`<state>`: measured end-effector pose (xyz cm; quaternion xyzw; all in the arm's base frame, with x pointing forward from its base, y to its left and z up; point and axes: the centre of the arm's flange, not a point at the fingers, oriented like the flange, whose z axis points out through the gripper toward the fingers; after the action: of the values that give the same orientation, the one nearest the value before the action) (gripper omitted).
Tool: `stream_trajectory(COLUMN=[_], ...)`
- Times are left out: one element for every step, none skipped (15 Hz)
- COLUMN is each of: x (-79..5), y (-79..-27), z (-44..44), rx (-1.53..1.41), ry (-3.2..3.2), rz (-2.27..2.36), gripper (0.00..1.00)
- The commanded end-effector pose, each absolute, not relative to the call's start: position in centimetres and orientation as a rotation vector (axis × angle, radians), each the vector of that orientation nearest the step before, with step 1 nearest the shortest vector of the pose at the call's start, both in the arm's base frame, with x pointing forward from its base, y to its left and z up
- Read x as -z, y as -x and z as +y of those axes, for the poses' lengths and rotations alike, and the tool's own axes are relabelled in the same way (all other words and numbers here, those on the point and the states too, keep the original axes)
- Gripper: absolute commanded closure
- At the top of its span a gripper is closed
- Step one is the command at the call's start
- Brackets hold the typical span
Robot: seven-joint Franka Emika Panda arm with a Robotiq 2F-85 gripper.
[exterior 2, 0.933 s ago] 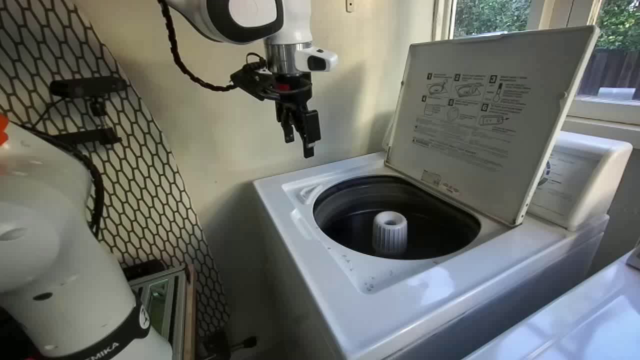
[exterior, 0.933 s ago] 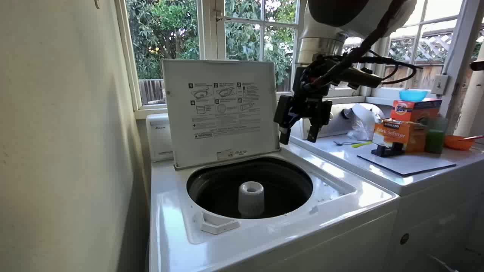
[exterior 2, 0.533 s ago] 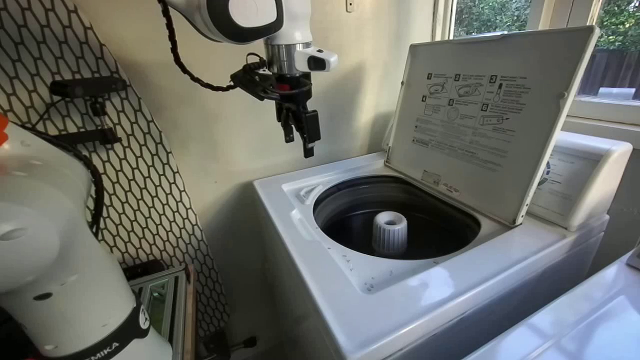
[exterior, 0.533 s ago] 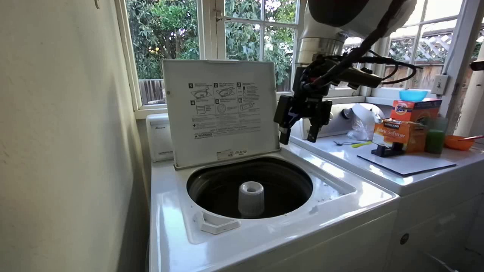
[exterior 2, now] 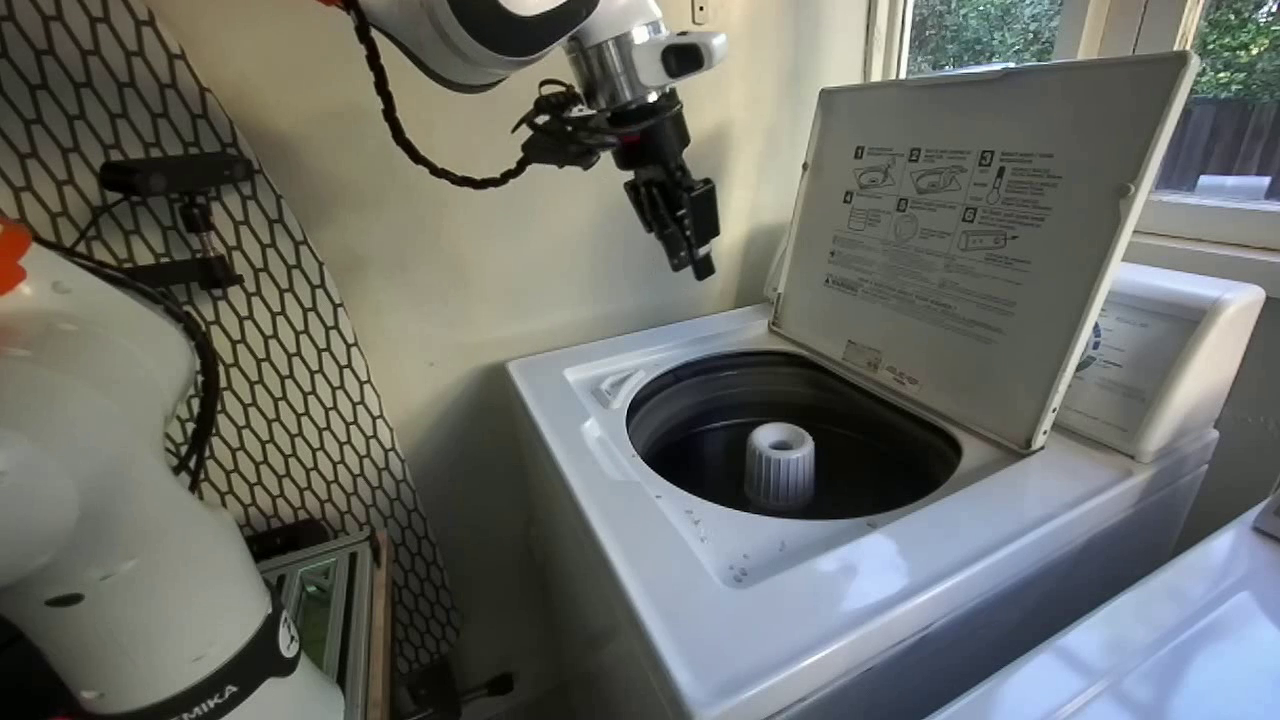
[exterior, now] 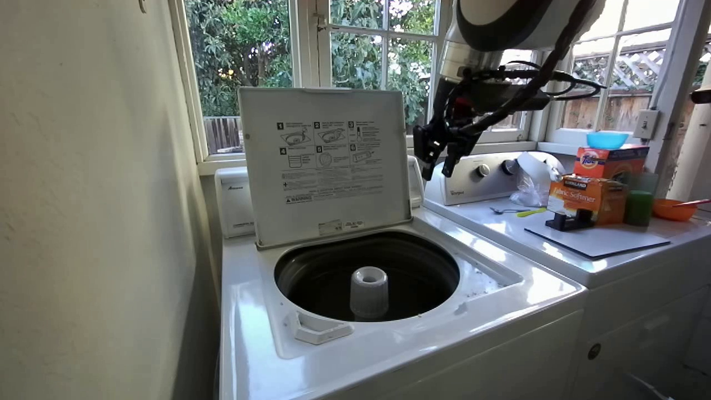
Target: Close the washing machine on the left.
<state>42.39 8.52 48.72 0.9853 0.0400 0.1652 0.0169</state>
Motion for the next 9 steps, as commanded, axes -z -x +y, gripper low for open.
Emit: stream_trajectory(x=[-51.6, -52.7, -53.7, -54.8, -55.8, -56.9, -57.7, -59.0, -59.7], y=[-47.6, -49.1, -50.5, -51.9, -53.4, -54.9, -56.1, -57.7, -59.1], z=[6.1, 5.3, 4.6, 4.0, 3.5, 3.0, 2.7, 2.5, 2.3], rx=[-0.716, -0.788, -0.861, -0.926, -0.990, -1.044, -1.089, -1.118, -1.135], ry=[-2.880, -2.828, -2.777, -2.740, -2.703, -2.669, -2.636, -2.611, -2.590], rz=[0.069, 0.062, 0.052, 0.026, 0.004, -0.013, -0.031, -0.051, -0.080], gripper=[0.82, 0.89, 0.95, 1.00, 1.00, 1.00, 1.00, 1.00, 1.00])
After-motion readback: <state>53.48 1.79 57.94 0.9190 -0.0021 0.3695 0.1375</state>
